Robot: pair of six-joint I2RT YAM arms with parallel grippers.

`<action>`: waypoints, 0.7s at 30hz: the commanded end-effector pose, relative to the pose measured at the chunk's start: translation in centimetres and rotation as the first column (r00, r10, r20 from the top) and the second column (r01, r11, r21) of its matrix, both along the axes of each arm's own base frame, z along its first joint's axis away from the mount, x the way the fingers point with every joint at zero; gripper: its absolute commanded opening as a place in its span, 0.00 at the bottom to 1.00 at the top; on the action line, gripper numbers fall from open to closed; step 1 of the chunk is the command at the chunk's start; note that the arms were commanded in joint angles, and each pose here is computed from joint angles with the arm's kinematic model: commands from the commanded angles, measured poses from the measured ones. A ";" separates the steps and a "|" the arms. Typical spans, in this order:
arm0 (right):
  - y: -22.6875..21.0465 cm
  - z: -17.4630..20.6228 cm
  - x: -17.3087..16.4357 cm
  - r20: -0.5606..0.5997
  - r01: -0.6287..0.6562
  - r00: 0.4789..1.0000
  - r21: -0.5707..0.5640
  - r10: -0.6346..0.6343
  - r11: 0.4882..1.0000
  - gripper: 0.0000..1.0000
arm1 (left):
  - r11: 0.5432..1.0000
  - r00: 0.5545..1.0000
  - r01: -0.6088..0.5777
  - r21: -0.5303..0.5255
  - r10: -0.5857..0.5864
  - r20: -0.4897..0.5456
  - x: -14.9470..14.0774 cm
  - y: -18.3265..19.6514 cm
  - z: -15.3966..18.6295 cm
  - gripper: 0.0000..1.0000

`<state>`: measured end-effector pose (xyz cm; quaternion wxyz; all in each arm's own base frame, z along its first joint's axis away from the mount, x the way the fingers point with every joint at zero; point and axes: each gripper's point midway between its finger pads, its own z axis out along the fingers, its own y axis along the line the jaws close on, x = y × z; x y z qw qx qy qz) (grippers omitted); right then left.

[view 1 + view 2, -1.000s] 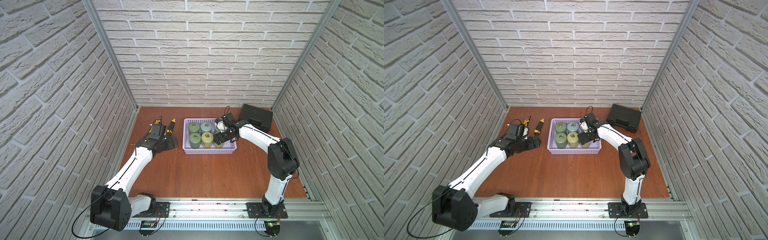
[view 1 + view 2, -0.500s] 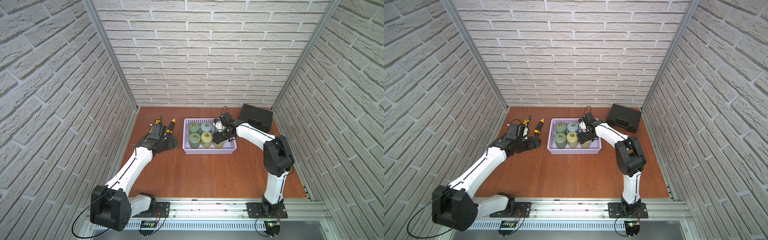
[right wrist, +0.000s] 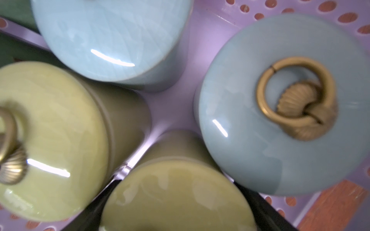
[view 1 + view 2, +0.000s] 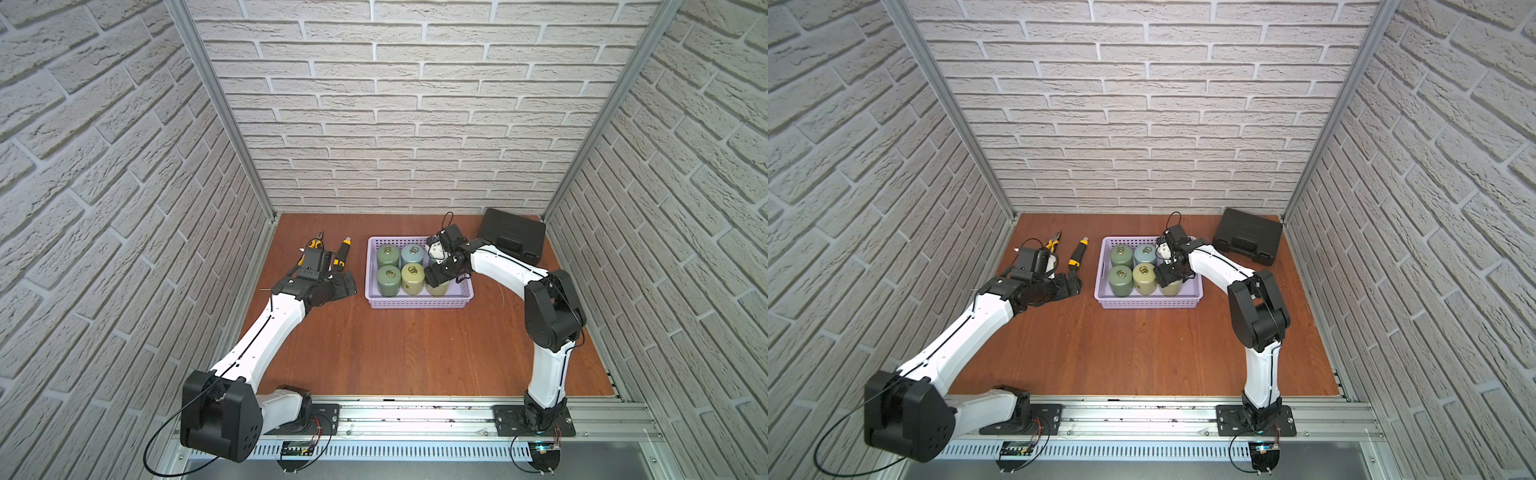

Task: Take the tea canister out of the basket
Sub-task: Pick up the tea canister from the basket.

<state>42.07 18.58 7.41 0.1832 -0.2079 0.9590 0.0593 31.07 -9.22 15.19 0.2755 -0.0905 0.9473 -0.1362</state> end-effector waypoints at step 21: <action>-1.1 9.2 -0.6 0.173 0.048 0.984 0.038 -0.054 0.998 0.46 | 1.000 0.999 -0.023 -0.010 0.023 0.036 -0.4 0.2 0.5 0.98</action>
